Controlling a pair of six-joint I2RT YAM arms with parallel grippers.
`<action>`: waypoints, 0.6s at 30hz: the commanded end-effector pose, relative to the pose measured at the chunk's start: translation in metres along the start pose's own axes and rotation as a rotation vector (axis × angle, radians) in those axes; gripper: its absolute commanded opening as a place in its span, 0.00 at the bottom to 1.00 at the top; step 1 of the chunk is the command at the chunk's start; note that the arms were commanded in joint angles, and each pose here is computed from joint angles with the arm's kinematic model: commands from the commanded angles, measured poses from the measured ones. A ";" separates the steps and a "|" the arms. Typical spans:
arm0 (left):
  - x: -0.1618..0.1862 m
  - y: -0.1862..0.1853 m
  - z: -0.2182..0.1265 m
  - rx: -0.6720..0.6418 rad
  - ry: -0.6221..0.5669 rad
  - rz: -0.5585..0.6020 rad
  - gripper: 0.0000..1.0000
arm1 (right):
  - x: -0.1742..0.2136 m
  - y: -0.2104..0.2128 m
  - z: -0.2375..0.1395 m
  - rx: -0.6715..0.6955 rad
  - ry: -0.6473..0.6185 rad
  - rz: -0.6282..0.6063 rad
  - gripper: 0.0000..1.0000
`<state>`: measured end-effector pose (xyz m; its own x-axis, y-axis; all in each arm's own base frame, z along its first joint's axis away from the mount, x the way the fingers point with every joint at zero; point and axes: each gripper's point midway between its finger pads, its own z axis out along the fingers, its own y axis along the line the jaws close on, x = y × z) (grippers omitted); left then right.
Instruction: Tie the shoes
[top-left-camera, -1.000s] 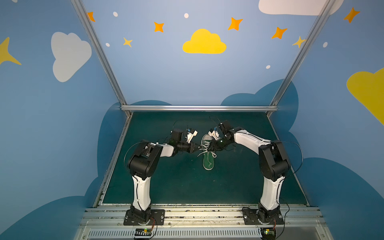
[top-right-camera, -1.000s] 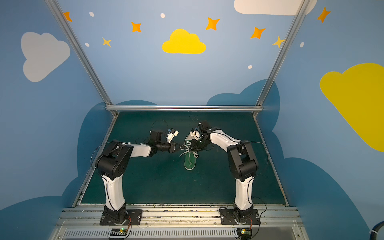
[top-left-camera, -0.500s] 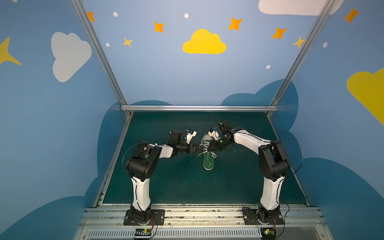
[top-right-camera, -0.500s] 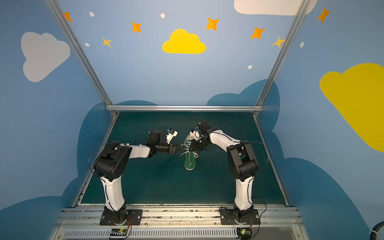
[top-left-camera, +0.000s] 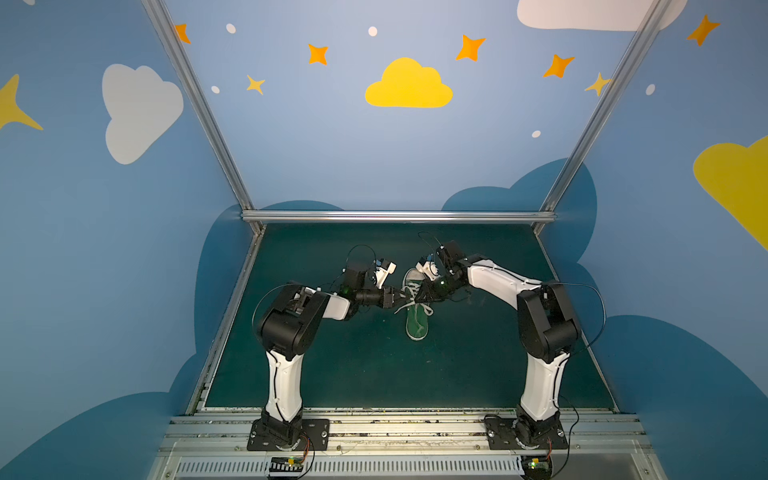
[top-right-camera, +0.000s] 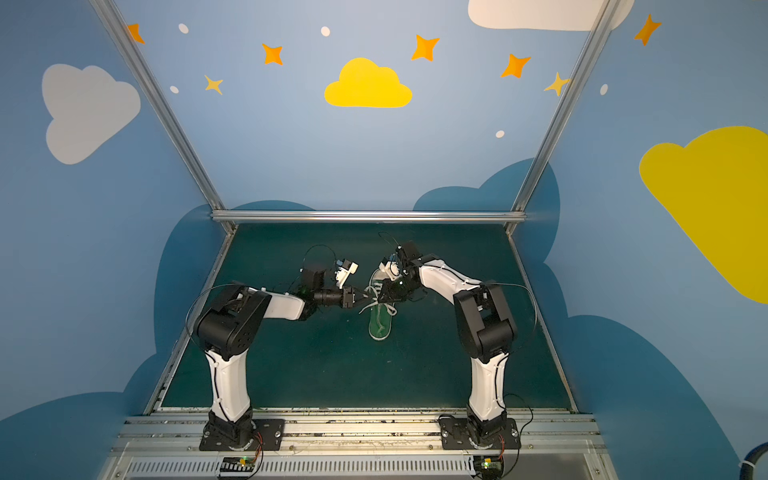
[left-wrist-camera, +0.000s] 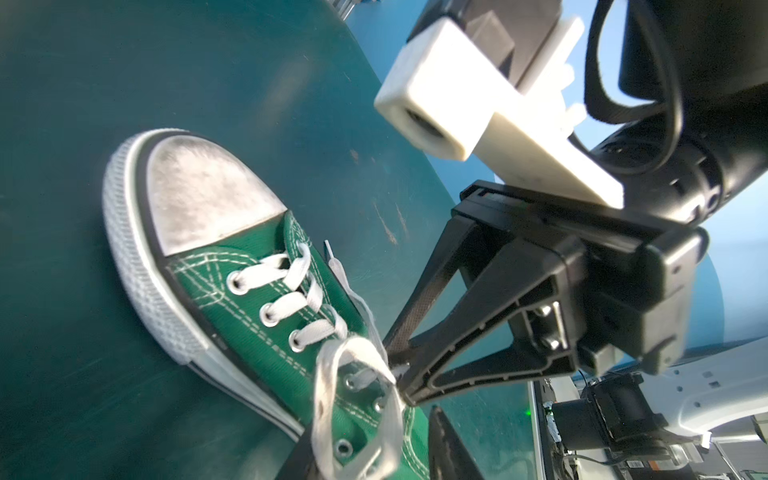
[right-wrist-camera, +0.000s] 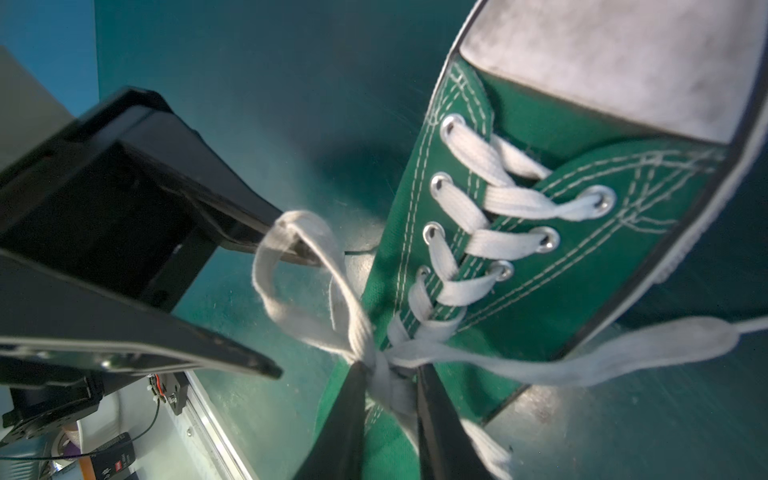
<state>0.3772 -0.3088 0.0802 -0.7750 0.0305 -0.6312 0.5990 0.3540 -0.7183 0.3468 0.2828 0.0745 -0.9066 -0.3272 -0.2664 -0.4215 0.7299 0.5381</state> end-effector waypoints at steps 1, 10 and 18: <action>-0.005 -0.004 0.006 0.025 -0.013 0.012 0.38 | 0.003 0.001 0.005 -0.009 0.016 0.000 0.23; -0.009 -0.002 0.005 0.005 -0.024 0.024 0.03 | 0.005 -0.001 0.006 -0.001 0.025 -0.001 0.21; -0.007 0.001 -0.005 -0.038 -0.002 0.047 0.03 | 0.007 -0.005 0.008 0.012 0.031 0.004 0.21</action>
<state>0.3778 -0.3092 0.0735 -0.7760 0.0356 -0.6297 0.5957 0.3696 -0.7132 0.3468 0.2828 0.0744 -0.9066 -0.3275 -0.2662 -0.4217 0.7299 0.5381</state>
